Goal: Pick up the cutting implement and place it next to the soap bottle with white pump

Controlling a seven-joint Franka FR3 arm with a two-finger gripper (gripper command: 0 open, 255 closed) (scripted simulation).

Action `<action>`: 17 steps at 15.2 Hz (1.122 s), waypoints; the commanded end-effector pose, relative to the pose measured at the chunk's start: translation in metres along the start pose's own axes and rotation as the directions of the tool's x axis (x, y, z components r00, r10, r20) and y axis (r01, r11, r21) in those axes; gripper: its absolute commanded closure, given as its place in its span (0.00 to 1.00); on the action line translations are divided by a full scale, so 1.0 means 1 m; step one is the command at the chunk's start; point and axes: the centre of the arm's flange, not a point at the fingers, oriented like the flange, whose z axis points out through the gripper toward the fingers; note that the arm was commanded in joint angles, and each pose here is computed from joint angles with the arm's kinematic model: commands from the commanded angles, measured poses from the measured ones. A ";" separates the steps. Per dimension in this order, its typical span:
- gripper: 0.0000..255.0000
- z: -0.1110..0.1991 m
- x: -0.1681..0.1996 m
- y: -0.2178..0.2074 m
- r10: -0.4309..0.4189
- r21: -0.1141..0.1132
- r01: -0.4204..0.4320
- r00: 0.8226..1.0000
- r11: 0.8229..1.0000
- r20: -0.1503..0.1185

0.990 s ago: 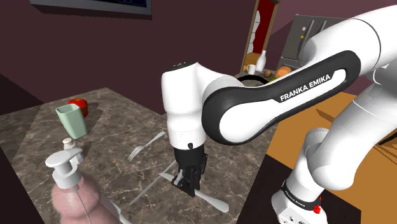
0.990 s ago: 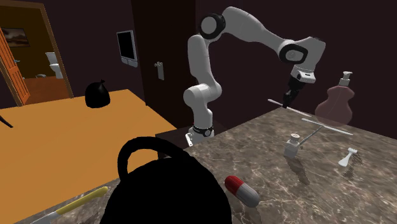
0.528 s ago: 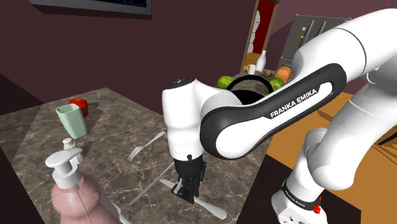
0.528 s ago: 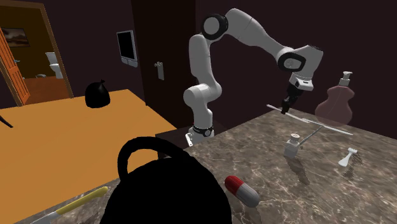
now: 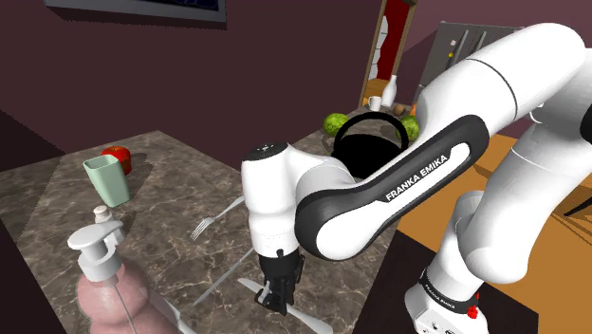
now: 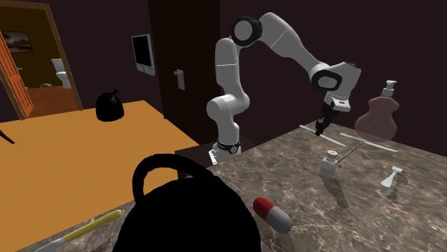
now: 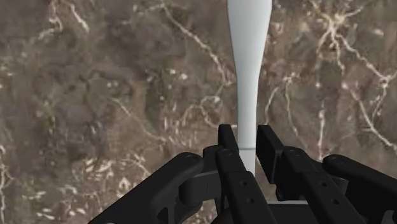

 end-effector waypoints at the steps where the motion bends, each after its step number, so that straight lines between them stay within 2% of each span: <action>1: 1.00 0.011 0.001 0.001 0.000 0.000 0.000 1.000 1.000 -0.001; 9: 1.00 0.011 0.001 0.001 0.000 0.000 0.000 1.000 1.000 -0.001; 10: 0.00 0.011 0.001 0.001 0.000 0.000 0.000 1.000 1.000 -0.001; 15: 0.00 0.011 0.001 0.001 0.000 0.000 0.000 1.000 1.000 -0.001; 17: 0.00 -0.016 0.001 0.001 0.000 0.000 0.000 1.000 1.000 -0.001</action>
